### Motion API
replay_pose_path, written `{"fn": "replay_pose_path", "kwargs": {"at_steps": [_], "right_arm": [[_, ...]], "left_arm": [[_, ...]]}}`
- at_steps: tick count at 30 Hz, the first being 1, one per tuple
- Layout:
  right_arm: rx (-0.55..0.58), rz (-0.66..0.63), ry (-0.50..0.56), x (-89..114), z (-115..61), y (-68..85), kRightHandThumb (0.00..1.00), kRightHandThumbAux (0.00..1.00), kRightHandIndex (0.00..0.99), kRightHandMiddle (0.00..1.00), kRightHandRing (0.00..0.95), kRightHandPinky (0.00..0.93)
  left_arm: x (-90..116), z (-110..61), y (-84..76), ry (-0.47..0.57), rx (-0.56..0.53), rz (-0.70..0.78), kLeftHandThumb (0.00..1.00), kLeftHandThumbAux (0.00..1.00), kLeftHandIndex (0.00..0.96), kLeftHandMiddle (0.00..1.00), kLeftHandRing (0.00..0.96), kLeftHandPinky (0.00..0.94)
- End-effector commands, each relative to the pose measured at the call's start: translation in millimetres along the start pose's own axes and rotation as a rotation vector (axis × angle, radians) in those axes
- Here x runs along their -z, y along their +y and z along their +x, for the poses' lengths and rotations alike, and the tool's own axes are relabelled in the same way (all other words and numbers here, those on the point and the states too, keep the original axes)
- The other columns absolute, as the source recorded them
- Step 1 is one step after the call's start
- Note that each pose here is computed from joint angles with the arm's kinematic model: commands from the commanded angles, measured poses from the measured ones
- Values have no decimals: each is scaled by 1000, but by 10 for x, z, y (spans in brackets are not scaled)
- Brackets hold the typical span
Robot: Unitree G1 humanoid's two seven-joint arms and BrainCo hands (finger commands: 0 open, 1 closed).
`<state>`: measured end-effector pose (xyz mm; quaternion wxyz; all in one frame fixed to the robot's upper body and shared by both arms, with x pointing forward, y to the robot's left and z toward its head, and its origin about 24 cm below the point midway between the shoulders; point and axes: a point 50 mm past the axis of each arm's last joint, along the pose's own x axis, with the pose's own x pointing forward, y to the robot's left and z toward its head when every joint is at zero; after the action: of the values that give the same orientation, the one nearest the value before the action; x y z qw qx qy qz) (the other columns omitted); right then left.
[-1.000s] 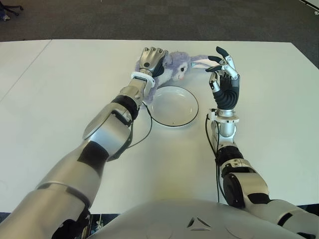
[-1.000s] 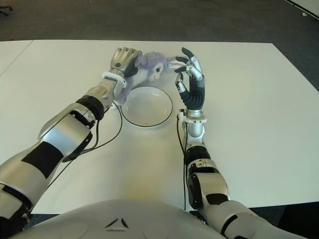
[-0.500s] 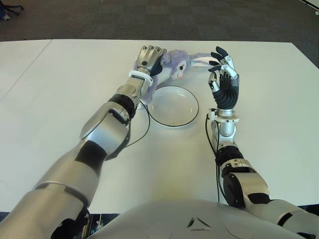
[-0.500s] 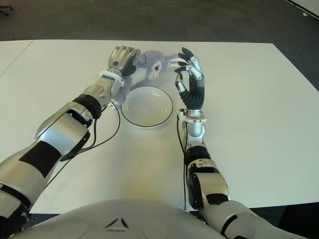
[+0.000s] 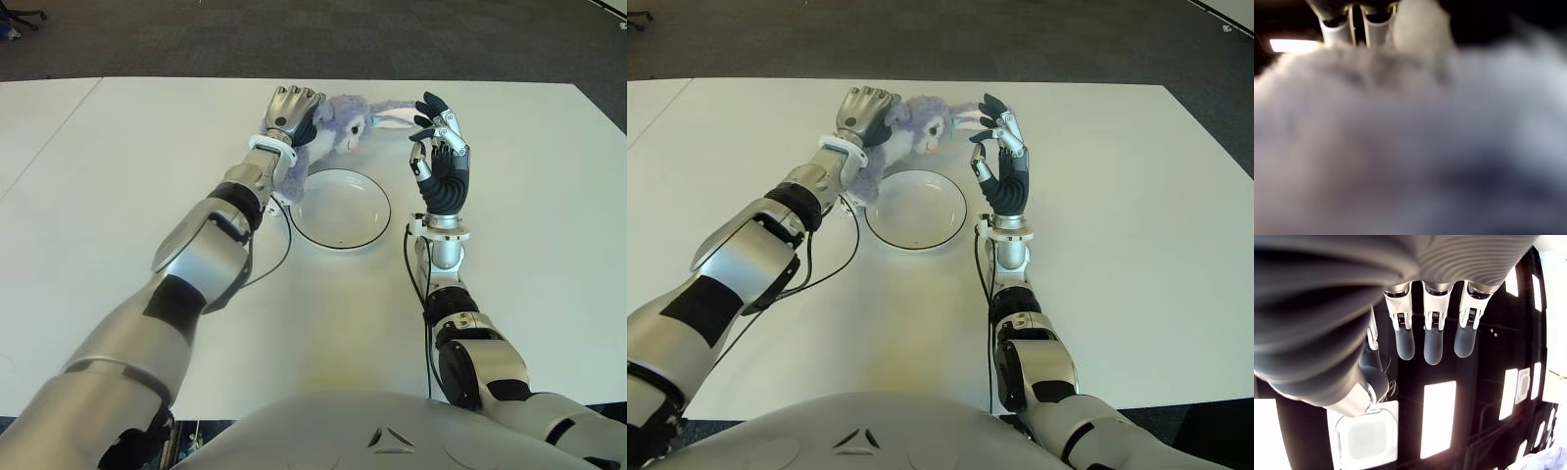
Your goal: Put the doll into the plate.
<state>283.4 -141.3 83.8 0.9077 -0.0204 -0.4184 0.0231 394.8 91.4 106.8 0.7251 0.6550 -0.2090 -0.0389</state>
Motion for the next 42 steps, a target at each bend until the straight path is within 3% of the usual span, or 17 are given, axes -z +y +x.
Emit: {"fn": "replay_pose_path", "kwargs": {"at_steps": [1, 6, 9, 18, 42], "right_arm": [[112, 79, 1121, -180, -2689, 301, 703, 724, 424, 156, 180, 305], [109, 77, 1129, -174, -2694, 301, 707, 725, 422, 154, 191, 319], [112, 76, 1136, -167, -2696, 302, 705, 726, 422, 159, 178, 240], [147, 60, 1173, -136, -2713, 303, 707, 723, 422, 177, 139, 185], [204, 58, 1227, -79, -2720, 329, 708, 719, 420, 192, 150, 203]], "left_arm": [[-40, 210, 454, -109, -212, 62, 717, 704, 437, 842, 860, 868], [-58, 216, 506, -145, -246, 66, 719, 703, 438, 841, 850, 863], [-69, 220, 529, -161, -258, 65, 720, 702, 439, 840, 848, 861], [-119, 204, 579, -233, -322, 98, 724, 701, 439, 827, 831, 834], [-209, 239, 797, -335, -439, 178, 725, 699, 440, 822, 826, 838]]}}
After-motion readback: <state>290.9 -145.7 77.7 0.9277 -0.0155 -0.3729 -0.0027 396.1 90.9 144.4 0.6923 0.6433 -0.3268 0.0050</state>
